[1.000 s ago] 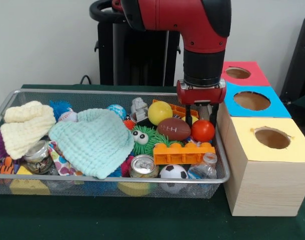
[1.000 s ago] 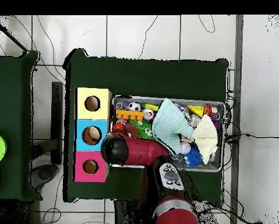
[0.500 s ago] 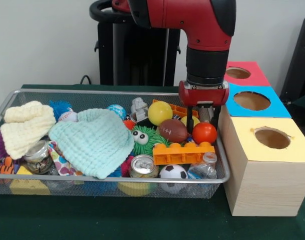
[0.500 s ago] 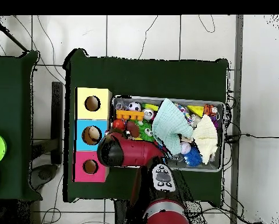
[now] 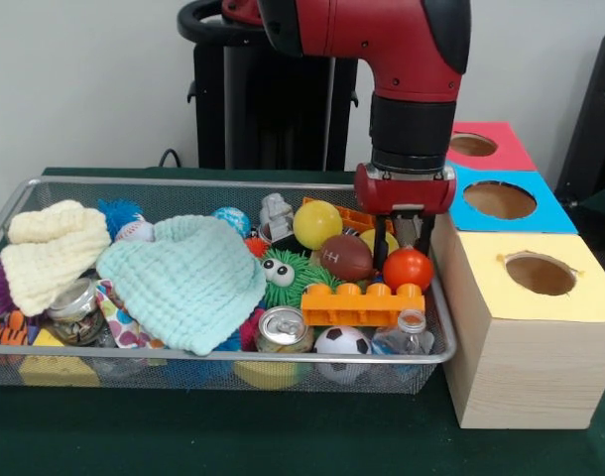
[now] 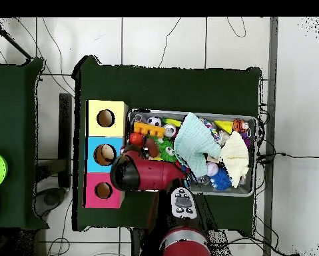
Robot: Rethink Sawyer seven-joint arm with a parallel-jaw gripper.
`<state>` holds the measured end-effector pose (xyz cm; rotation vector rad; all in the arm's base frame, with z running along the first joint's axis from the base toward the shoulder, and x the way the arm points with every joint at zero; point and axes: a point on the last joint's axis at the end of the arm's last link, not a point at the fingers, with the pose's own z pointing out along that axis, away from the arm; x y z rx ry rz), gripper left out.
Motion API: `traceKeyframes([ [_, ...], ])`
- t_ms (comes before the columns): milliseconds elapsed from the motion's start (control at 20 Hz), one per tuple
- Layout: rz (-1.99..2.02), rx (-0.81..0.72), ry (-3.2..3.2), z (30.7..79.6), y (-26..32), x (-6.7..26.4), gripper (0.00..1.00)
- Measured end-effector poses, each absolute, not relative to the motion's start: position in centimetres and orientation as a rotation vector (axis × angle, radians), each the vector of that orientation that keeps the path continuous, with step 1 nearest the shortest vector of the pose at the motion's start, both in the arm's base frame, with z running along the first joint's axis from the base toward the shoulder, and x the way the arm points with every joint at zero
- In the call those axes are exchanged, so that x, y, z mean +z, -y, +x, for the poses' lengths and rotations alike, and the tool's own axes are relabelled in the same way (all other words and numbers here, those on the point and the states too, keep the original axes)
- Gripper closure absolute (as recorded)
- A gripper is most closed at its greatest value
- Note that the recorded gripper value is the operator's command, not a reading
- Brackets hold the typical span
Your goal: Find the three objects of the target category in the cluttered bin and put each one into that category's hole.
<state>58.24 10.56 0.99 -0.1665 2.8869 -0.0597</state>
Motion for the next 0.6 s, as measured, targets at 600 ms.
traceKeyframes([
  [600, -0.160, -0.065, -2.916, 57.4, -10.1, -0.6, 1.00],
])
